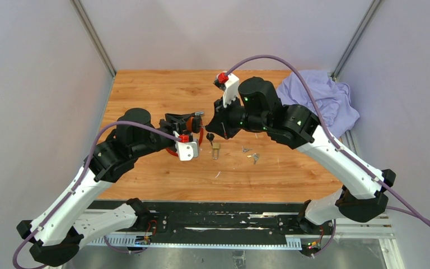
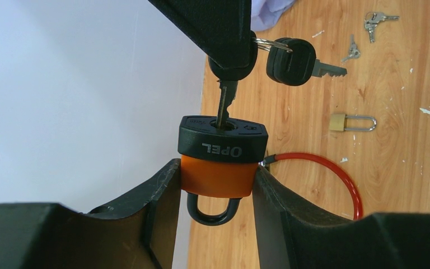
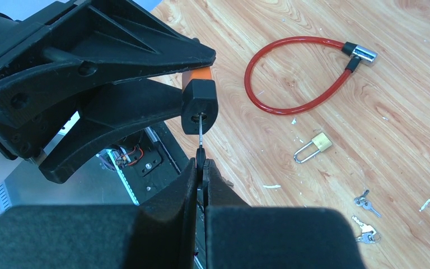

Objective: Unlock with the key
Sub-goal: Unlock the lock.

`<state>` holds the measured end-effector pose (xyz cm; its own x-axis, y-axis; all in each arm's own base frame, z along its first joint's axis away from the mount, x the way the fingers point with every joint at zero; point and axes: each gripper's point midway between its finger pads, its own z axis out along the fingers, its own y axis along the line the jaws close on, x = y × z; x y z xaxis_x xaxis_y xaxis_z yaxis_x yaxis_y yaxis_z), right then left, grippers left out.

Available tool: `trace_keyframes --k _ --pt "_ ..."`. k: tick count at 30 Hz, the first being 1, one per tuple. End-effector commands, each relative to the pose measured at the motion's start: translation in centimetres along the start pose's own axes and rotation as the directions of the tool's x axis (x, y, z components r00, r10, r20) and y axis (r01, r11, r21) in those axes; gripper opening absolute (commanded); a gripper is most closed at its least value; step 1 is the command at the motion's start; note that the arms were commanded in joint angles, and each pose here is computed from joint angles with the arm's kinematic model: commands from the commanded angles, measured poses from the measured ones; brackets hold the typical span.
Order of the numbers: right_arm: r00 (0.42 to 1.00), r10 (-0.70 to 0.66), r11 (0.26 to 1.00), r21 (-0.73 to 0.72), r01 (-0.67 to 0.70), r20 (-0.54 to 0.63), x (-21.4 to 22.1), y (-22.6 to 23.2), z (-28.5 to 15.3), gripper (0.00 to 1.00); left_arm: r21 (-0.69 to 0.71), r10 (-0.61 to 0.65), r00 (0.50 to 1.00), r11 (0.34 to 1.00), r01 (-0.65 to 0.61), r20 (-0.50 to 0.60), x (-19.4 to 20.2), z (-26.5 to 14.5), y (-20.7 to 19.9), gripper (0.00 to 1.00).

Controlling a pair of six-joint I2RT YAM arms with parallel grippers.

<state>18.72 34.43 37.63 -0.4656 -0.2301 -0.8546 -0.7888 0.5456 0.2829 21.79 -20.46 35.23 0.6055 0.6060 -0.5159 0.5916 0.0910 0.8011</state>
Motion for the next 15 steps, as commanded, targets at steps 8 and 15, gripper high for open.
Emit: trace_keyframes --k 8,15 --pt "0.999 0.017 1.000 -0.006 -0.017 0.027 -0.7 0.5 1.0 0.01 -0.071 0.042 0.998 0.997 -0.038 0.056 -1.8 -0.8 2.1 0.00" --pt "0.999 0.028 1.000 0.009 -0.028 0.016 -0.4 0.4 1.7 0.01 -0.074 0.048 0.998 0.996 -0.044 0.050 -1.7 -0.8 2.2 0.00"
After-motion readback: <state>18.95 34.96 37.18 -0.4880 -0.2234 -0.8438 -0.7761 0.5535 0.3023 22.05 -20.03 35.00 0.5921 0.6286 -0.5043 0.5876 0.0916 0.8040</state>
